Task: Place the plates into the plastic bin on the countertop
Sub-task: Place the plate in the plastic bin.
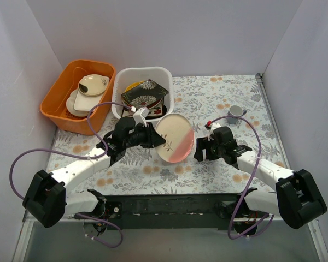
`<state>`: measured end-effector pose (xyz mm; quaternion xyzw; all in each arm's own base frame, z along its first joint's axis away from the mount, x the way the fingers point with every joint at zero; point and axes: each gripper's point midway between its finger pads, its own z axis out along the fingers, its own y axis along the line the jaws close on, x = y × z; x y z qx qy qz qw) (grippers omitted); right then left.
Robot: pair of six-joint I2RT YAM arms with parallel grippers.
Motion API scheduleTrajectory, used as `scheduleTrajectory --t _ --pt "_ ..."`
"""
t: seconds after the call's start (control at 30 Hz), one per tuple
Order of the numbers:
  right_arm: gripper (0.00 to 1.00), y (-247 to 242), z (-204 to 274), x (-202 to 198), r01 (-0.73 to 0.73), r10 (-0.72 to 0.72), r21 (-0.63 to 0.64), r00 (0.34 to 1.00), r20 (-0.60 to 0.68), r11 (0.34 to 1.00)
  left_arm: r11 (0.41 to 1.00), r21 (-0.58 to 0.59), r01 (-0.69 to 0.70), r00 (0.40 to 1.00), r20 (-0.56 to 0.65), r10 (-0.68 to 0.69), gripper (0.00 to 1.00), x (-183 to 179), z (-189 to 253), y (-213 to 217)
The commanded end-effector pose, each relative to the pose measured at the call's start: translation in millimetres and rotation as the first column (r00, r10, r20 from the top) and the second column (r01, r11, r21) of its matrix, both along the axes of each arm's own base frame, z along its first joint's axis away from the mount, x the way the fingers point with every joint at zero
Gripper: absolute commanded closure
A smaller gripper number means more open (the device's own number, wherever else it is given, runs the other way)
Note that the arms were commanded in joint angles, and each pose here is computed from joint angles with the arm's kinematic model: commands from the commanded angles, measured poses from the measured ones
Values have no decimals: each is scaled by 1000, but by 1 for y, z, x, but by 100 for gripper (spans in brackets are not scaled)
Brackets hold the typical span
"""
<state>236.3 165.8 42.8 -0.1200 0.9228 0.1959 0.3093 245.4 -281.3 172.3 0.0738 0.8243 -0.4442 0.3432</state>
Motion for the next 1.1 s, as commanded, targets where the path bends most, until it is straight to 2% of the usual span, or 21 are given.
scheduleTrajectory --t 0.0,0.27,0.63,1.07 --pt "11 5 16 7 -30 28 29 996 80 999 994 -109 28 980 199 -6 100 27 75 -9" --pt "7 4 16 4 -35 32 28 996 85 999 988 -155 15 971 239 23 100 68 115 7" --pt "7 4 11 2 -38 35 33 996 77 999 975 -207 -80 946 293 140 100 122 165 32" --pt "4 8 12 3 -49 45 51 996 78 998 941 -261 -214 927 250 279 100 171 179 68"
